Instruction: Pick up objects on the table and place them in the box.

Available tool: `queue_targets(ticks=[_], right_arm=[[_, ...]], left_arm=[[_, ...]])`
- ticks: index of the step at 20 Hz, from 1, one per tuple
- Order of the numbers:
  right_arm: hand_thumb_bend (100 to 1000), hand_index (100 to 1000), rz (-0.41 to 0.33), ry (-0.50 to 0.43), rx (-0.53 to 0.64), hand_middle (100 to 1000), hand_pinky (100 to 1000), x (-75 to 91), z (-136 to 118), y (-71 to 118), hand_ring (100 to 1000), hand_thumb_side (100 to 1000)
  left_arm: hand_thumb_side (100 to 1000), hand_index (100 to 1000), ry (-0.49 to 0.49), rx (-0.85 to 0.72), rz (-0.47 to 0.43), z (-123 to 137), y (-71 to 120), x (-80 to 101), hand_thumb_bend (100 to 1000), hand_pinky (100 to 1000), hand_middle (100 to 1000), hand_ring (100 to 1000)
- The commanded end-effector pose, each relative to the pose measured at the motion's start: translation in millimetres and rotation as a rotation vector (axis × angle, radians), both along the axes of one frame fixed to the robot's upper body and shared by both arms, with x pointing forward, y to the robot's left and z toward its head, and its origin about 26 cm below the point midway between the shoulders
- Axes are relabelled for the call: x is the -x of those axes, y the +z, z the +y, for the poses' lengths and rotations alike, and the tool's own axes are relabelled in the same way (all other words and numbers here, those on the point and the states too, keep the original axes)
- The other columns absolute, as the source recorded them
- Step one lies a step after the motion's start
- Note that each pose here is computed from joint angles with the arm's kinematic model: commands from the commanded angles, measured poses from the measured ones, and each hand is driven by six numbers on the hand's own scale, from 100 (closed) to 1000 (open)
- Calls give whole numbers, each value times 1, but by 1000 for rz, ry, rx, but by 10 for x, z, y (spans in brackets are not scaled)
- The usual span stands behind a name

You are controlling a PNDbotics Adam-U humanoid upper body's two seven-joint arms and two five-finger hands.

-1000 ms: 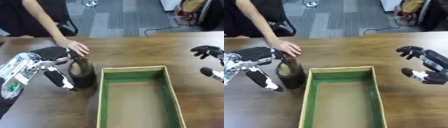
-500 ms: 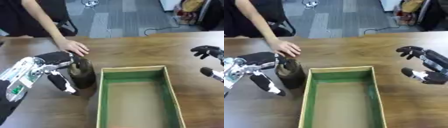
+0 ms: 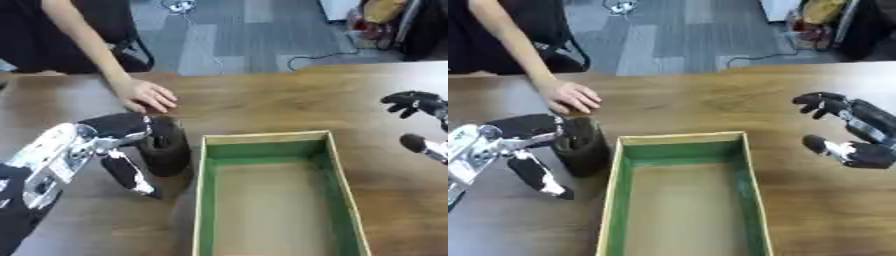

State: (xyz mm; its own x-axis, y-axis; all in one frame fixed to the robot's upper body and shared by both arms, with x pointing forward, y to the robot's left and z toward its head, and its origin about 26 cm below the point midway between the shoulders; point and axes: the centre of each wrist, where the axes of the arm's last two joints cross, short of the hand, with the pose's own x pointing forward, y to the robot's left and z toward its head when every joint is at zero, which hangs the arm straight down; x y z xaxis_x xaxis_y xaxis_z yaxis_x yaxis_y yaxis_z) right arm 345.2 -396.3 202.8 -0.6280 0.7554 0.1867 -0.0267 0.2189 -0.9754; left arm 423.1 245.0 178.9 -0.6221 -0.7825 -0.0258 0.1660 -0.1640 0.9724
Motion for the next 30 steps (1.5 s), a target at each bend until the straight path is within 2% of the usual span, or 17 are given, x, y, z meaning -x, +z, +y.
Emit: queue_targets(ticks=[1,5,7,9,10,15,23,27,28,30], right_arm=[[456,973,-27,-1,9,882,714,4,-18,117,806,988],[454,973,-28,0,8,880,714,2,-15,120,806,988],[454,973,-28,-1,8,880,714,2,-17,118,806,988],[453,972,-28,-2,7,880,714,2,-17,115,806,988],[452,973,-28,-2,7,880,714,2,-17,116,806,988],[451,972,-29,-2,6,880,714,0,-17,116,806,987],[450,972,-30,-3,4,880,714,-1,-19,115,806,987],[448,972,-30,-3,5,880,714,-2,-20,113,805,988],[448,972,-31,-3,5,880,714,-2,-20,114,806,987],[447,972,-32,-4,3,880,714,-2,-21,114,805,987]], left_arm=[[387,601,48,0,-42,76,25,-53,563,100,472,100],[292,482,111,-2,-94,106,-29,-122,373,100,359,100],[274,447,134,-1,-118,119,-52,-147,277,100,324,100],[262,407,145,1,-133,129,-73,-162,208,100,284,100],[255,399,147,1,-138,132,-82,-167,201,100,270,100],[246,393,148,-5,-141,141,-104,-176,197,100,262,100],[232,388,144,-8,-138,154,-111,-177,252,100,260,100],[227,385,139,-11,-145,143,-97,-179,296,100,259,100],[219,378,136,-13,-147,141,-94,-178,359,100,254,100],[216,373,128,-20,-152,143,-75,-171,392,100,248,100]])
